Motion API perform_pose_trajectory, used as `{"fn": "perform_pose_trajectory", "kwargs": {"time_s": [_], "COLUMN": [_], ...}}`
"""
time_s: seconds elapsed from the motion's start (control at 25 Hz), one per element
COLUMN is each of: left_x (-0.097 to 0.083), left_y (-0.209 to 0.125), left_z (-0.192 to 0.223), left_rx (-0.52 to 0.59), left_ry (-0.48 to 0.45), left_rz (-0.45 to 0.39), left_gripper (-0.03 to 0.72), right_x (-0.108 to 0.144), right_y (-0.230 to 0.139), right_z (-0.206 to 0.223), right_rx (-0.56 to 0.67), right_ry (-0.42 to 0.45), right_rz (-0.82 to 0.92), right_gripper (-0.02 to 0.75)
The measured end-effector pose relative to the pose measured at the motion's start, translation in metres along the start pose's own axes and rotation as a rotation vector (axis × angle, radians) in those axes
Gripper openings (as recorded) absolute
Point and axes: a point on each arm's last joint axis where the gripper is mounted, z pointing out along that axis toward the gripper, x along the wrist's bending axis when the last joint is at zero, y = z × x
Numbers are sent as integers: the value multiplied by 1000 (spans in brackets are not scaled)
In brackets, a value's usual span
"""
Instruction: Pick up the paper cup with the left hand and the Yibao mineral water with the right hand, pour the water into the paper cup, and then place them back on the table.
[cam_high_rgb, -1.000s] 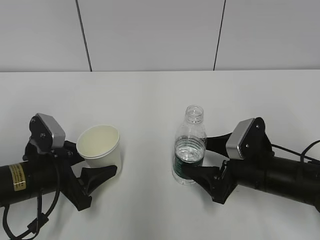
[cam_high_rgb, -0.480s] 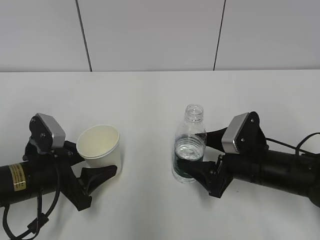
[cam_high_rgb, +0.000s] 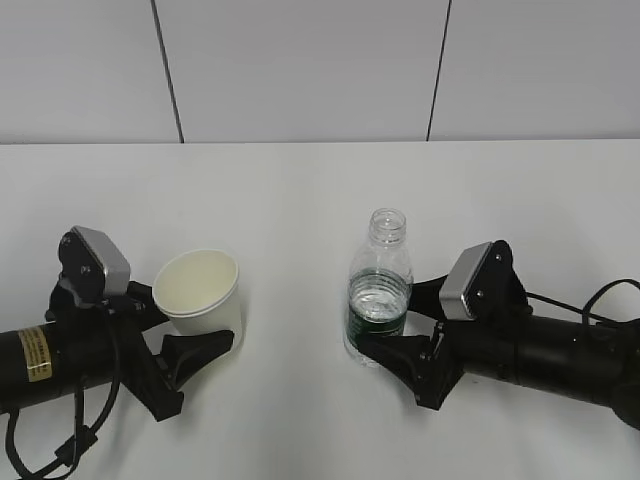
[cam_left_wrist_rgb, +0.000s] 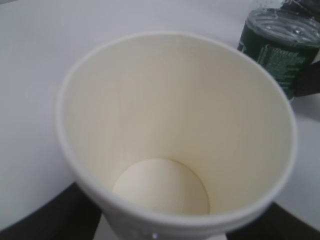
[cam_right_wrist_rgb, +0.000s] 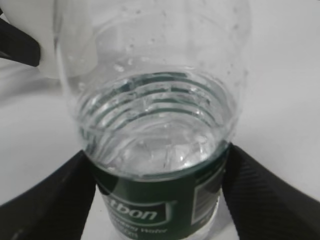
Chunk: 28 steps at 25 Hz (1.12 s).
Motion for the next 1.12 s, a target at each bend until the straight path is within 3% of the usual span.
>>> {"fn": "perform_pose_trajectory", "kwargs": {"time_s": [0.44, 0.68, 1.12], "left_x": [0, -1, -11], "left_y": [0, 0, -1], "left_z": [0, 0, 0], "left_rx": [0, 1, 14], "left_ry": [-1, -8, -117], "left_rz": [0, -4, 45], "left_gripper": [476, 476, 471], "right_x": [-2, -2, -2], "right_y": [0, 0, 0], "right_z": [0, 0, 0], "right_rx": [-3, -3, -5], "right_ry": [-17, -20, -26], "right_rz": [10, 11, 14], "right_gripper": [479, 475, 472]}}
